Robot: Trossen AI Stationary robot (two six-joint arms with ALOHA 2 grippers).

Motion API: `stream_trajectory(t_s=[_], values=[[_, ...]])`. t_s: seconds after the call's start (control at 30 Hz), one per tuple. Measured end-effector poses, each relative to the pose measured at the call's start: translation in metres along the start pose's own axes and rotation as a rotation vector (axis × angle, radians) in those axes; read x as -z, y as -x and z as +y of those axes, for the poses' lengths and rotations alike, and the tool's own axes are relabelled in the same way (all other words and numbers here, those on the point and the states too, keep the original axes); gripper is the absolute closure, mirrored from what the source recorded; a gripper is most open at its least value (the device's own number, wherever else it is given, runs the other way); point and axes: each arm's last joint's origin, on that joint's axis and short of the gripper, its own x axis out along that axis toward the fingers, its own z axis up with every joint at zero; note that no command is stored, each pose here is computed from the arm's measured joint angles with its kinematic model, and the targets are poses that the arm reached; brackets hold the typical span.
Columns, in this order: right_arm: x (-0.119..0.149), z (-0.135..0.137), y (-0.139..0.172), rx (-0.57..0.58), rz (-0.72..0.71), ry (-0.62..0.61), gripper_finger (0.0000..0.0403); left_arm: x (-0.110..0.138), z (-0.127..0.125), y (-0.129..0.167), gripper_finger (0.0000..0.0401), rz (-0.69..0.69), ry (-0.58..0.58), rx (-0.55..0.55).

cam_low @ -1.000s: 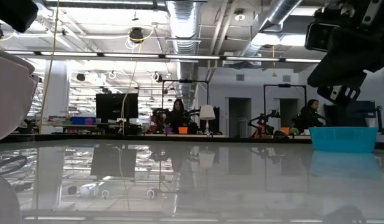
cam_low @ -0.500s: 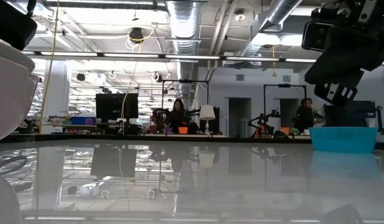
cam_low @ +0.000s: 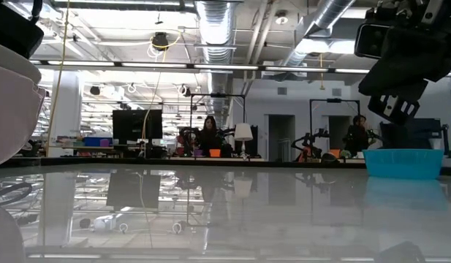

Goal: Nest bowls inside each other
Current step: Stack the blue patterned bowl on top of the gray bowl, then stack the blue bowl on top of the blue patterned bowl

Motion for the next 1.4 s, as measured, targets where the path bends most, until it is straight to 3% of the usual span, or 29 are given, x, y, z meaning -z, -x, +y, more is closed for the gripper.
stream_trajectory(t_s=[0.3,0.8,1.03,1.2,1.4], values=[[0.000,0.000,0.000,-0.002,-0.001,-0.001,0.0353,0.000,-0.012,0.017,0.0319,-0.005,-0.017,0.057],[0.000,0.000,0.000,-0.002,-0.001,-0.001,0.0353,0.002,-0.010,0.031,0.0318,0.013,-0.014,-0.006],[-0.001,0.001,0.000,-0.008,-0.005,-0.002,0.0353,-0.005,-0.018,0.057,0.0318,-0.017,-0.056,0.021],[-0.002,0.002,0.000,-0.020,-0.015,-0.005,0.0353,-0.020,-0.025,0.080,0.0318,-0.164,-0.051,0.065],[0.002,0.005,0.001,-0.035,0.001,-0.029,0.0353,-0.065,-0.060,0.079,0.0318,-0.568,-0.065,0.283]])
